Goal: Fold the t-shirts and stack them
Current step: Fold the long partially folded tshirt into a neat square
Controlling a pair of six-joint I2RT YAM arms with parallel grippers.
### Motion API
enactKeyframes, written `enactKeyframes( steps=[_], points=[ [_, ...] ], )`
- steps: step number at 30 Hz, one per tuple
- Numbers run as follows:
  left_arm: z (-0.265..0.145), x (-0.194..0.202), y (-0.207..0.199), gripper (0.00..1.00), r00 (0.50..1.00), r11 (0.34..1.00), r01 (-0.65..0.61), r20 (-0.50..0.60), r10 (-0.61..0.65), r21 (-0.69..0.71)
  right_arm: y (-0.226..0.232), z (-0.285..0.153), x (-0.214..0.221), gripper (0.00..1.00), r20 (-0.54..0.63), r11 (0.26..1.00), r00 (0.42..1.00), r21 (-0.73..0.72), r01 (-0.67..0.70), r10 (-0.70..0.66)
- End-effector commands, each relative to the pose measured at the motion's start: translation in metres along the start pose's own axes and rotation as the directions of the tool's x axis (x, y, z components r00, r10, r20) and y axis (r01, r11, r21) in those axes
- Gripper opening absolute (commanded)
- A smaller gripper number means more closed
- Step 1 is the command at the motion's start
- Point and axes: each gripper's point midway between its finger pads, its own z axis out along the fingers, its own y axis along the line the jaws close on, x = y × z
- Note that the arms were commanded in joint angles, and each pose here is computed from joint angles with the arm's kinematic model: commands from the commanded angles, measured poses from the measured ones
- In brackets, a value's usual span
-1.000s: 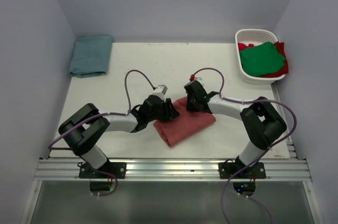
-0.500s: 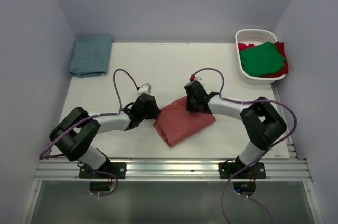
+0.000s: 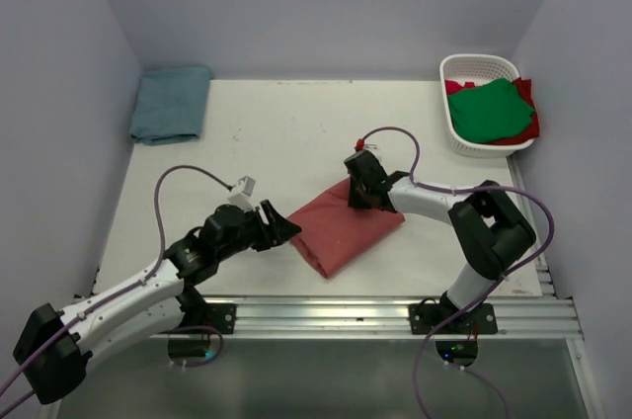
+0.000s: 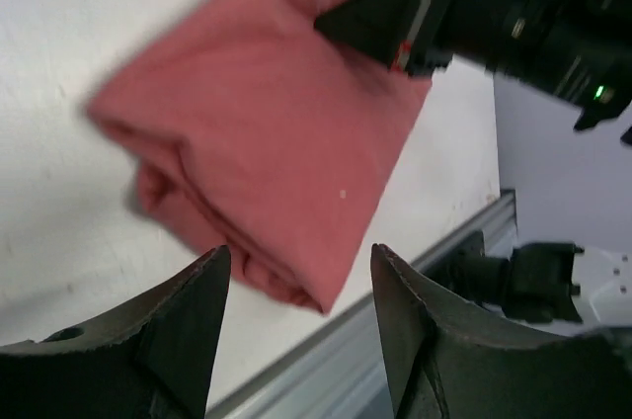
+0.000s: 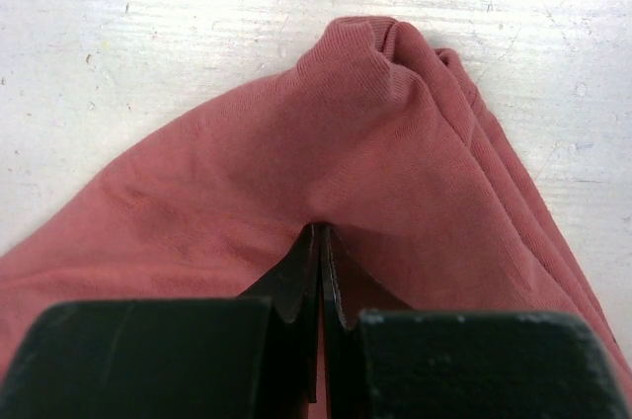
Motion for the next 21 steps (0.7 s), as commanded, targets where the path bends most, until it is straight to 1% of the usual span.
enactKeyframes(
  steps=[1, 2, 3, 5, 6, 7, 8, 9, 10, 11, 12, 14, 16, 17, 19, 20, 21],
  points=[
    [-0.024, 0.069, 0.039, 0.63, 0.963, 0.977, 0.153, -0.199, -0.18, -0.145, -0.022, 0.003, 0.024, 0.0, -0.09, 0.996, 0.996, 0.087, 0.011, -0.003],
    [-0.03, 0.082, 0.04, 0.64, 0.955, 0.976, 0.16, -0.227, -0.192, -0.15, -0.022, 0.002, 0.024, 0.0, -0.091, 0.996, 0.996, 0.087, 0.013, -0.005],
    [-0.035, 0.088, 0.042, 0.64, 0.945, 0.963, 0.208, -0.22, -0.243, -0.17, -0.022, 0.002, 0.024, 0.0, -0.091, 0.996, 0.996, 0.087, 0.011, -0.003],
    [-0.04, 0.105, 0.054, 0.69, 0.933, 0.952, 0.225, -0.237, -0.272, -0.209, -0.022, 0.002, 0.025, 0.0, -0.092, 0.996, 0.996, 0.088, 0.011, -0.003],
    [-0.041, 0.106, 0.055, 0.71, 0.927, 0.939, 0.261, -0.213, -0.308, -0.224, -0.022, 0.002, 0.025, 0.0, -0.094, 0.996, 0.996, 0.087, 0.012, -0.004],
    [-0.041, 0.108, 0.057, 0.73, 0.927, 0.936, 0.266, -0.207, -0.314, -0.23, -0.022, 0.002, 0.025, 0.0, -0.094, 0.996, 0.996, 0.087, 0.012, -0.004],
    [-0.041, 0.109, 0.055, 0.78, 0.932, 0.94, 0.258, -0.198, -0.303, -0.225, -0.022, 0.002, 0.025, 0.0, -0.093, 0.996, 0.996, 0.086, 0.011, -0.003],
    [-0.039, 0.111, 0.054, 0.8, 0.93, 0.934, 0.266, -0.192, -0.313, -0.237, -0.023, 0.002, 0.025, 0.0, -0.092, 0.996, 0.996, 0.087, 0.01, -0.002],
    [-0.038, 0.111, 0.051, 0.88, 0.932, 0.935, 0.263, -0.187, -0.31, -0.238, -0.023, 0.002, 0.025, 0.0, -0.094, 0.996, 0.996, 0.088, 0.01, -0.002],
    [-0.036, 0.111, 0.05, 0.92, 0.938, 0.938, 0.25, -0.179, -0.296, -0.24, -0.023, 0.001, 0.025, 0.0, -0.092, 0.996, 0.996, 0.087, 0.013, -0.005],
    [-0.031, 0.114, 0.051, 0.93, 0.938, 0.934, 0.248, -0.176, -0.298, -0.257, -0.024, 0.001, 0.027, 0.0, -0.096, 0.996, 0.995, 0.09, 0.014, -0.006],
    [-0.02, 0.113, 0.043, 0.96, 0.94, 0.937, 0.256, -0.162, -0.299, -0.238, -0.026, 0.0, 0.028, 0.0, -0.096, 0.996, 0.995, 0.09, 0.016, -0.007],
    [-0.012, 0.111, 0.04, 0.98, 0.942, 0.936, 0.27, -0.14, -0.305, -0.227, -0.026, -0.002, 0.029, 0.0, -0.094, 0.996, 0.996, 0.086, 0.013, -0.005],
    [-0.006, 0.112, 0.043, 0.98, 0.942, 0.93, 0.277, -0.122, -0.313, -0.244, -0.027, -0.002, 0.029, 0.0, -0.089, 0.996, 0.996, 0.086, 0.012, -0.004],
    [0.006, 0.103, 0.026, 0.99, 0.938, 0.93, 0.314, -0.091, -0.335, -0.189, -0.029, -0.005, 0.032, 0.0, -0.086, 0.997, 0.996, 0.082, 0.006, 0.001],
    [0.012, 0.104, 0.032, 1.0, 0.941, 0.926, 0.308, -0.073, -0.331, -0.22, -0.029, -0.005, 0.033, 0.0, -0.088, 0.997, 0.996, 0.08, 0.003, 0.004],
    [0.017, 0.099, 0.021, 1.0, 0.941, 0.926, 0.316, -0.06, -0.334, -0.209, -0.031, -0.007, 0.036, 0.0, -0.091, 0.997, 0.996, 0.081, 0.002, 0.005]
  ],
)
